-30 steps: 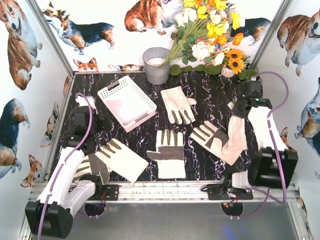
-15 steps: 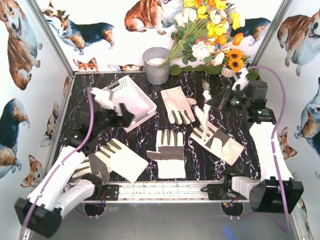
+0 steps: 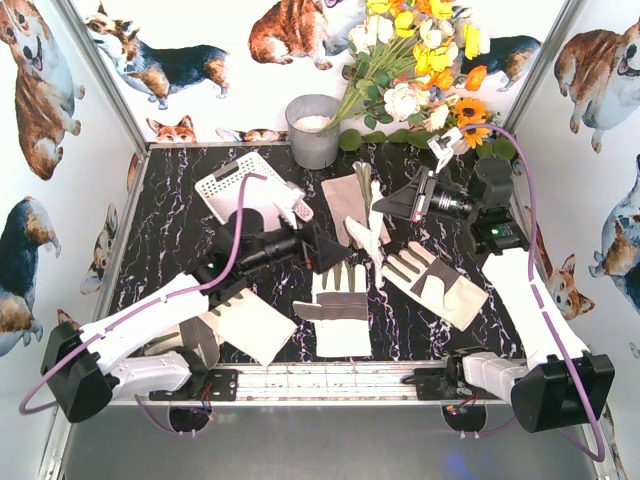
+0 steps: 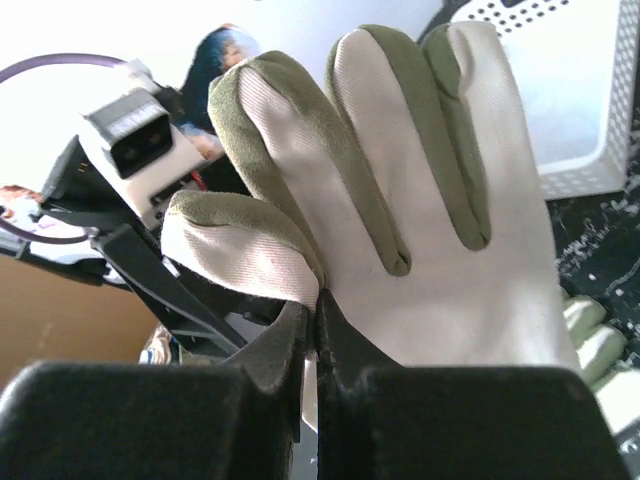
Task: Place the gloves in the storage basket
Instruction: Pair the glove with the glove.
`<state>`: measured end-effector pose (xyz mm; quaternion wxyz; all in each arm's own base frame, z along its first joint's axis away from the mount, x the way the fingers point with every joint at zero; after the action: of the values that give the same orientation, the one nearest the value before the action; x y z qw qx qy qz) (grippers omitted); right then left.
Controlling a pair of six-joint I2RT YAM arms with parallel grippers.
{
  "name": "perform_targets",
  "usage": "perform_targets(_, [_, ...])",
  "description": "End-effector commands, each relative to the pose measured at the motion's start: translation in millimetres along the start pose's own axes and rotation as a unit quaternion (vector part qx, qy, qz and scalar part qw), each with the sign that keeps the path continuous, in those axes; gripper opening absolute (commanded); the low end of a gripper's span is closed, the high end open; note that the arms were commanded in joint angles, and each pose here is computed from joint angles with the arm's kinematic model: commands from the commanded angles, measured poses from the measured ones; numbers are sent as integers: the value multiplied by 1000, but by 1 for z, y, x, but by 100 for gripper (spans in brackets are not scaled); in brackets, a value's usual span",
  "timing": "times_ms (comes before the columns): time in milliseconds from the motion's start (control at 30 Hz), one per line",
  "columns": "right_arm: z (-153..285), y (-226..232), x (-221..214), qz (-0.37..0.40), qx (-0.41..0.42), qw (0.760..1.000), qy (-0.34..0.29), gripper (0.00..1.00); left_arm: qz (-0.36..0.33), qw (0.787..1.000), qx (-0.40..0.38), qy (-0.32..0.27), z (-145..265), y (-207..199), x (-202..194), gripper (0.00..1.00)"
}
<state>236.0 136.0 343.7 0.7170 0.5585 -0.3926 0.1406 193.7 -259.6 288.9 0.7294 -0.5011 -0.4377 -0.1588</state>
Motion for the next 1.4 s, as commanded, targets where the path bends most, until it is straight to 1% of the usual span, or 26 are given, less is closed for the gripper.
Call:
perform_targets(0, [1,31,16,47,75,996,-17,0,-3,997,-76,-30,-12,-34,15,87])
perform_targets(233, [5,48,13,53,105,993,-8,0,4,996,-85,-35,-23,-35,14,91])
perform_targets(367, [6,52,9,54,111,992,-4,0,7,992,-124,-38,-31,-46,18,91])
perform_targets(467, [7,54,8,55,113,992,-5,0,1,990,-133,-35,-34,-50,16,88])
perform_targets(633, [5,48,5,47,107,993,-4,0,3,988,-149,-44,-33,-54,17,73])
perform_targets(700, [4,45,3,42,103,994,-4,0,4,988,-147,-43,-32,-54,17,61])
perform_targets(733, [3,43,3,40,100,994,-7,0,4,989,-145,-42,-31,-53,16,53])
perform_targets(767, [2,40,2,37,94,995,-9,0,5,989,-144,-43,-30,-53,16,48])
perform_targets(800, [1,37,1,33,88,996,-13,0,6,989,-144,-43,-29,-52,15,46])
perform_targets(933, [-2,29,0,15,64,997,-29,0,14,989,-140,-37,-28,-50,10,44])
perform_targets(1000, [-5,28,0,11,58,998,-37,0,19,990,-138,-35,-29,-50,8,44])
perform_targets(1033, [-7,28,0,10,51,998,-42,0,20,990,-137,-33,-30,-50,7,45])
perform_targets(1100, [-10,28,-1,8,32,998,-50,0,25,990,-134,-31,-33,-50,6,52])
perform_targets(1167, [-14,28,-2,7,12,998,-56,0,27,991,-124,-29,-38,-48,5,54])
perform_targets(1367, [-21,30,-8,19,-44,997,-57,0,38,997,-57,-41,-47,-36,2,55])
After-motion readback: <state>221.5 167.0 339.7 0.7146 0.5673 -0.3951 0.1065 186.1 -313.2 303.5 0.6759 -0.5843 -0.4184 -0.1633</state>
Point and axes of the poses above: each gripper's point midway between its finger pads, its own z axis back along the fingers, its own y axis along the line the jaws close on, x = y × z, the point moved 7 cm from there along z, back along the fingers, and after that the axes turned 4 degrees about z, right-handed, at the moved point
